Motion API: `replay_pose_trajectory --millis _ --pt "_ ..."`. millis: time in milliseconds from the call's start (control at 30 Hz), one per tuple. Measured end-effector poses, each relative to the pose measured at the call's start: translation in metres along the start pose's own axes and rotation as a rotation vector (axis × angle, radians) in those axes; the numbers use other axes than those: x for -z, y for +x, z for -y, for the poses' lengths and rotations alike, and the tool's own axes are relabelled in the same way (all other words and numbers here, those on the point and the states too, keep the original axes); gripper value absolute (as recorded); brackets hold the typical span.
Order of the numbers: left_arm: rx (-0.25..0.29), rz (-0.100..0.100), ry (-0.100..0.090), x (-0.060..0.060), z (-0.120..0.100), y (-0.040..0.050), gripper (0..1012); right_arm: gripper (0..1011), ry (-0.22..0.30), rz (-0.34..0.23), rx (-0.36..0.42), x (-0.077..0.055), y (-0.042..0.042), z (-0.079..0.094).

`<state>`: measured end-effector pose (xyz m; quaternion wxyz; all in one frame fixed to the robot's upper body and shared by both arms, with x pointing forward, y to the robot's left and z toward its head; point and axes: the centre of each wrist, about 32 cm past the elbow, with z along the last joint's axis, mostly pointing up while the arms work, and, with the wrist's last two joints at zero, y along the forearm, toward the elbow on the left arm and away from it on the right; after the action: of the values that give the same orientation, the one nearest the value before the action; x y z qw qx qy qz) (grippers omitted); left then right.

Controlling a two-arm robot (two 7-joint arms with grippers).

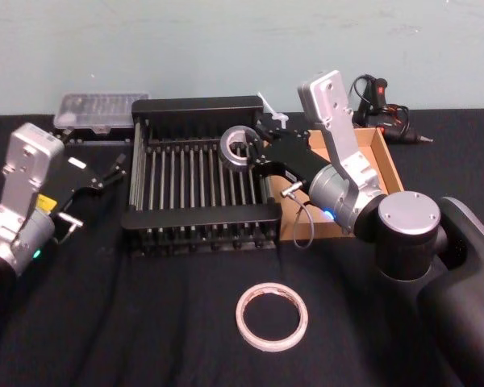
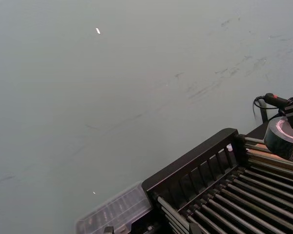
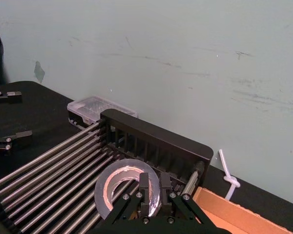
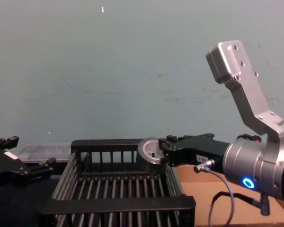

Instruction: Pick up the white tape and place it into the black box , Pick up the silver tape and place it into the brown box.

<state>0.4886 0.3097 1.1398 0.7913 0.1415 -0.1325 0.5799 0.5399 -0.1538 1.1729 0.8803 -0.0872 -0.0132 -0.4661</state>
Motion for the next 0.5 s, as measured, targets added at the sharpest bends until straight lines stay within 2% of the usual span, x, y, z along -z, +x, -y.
replay_pose_trajectory --millis 500 --pt "0.000 0.000 0.000 0.0000 0.0000 0.0000 1001 137 0.000 0.000 0.000 0.0000 0.0000 0.0000"
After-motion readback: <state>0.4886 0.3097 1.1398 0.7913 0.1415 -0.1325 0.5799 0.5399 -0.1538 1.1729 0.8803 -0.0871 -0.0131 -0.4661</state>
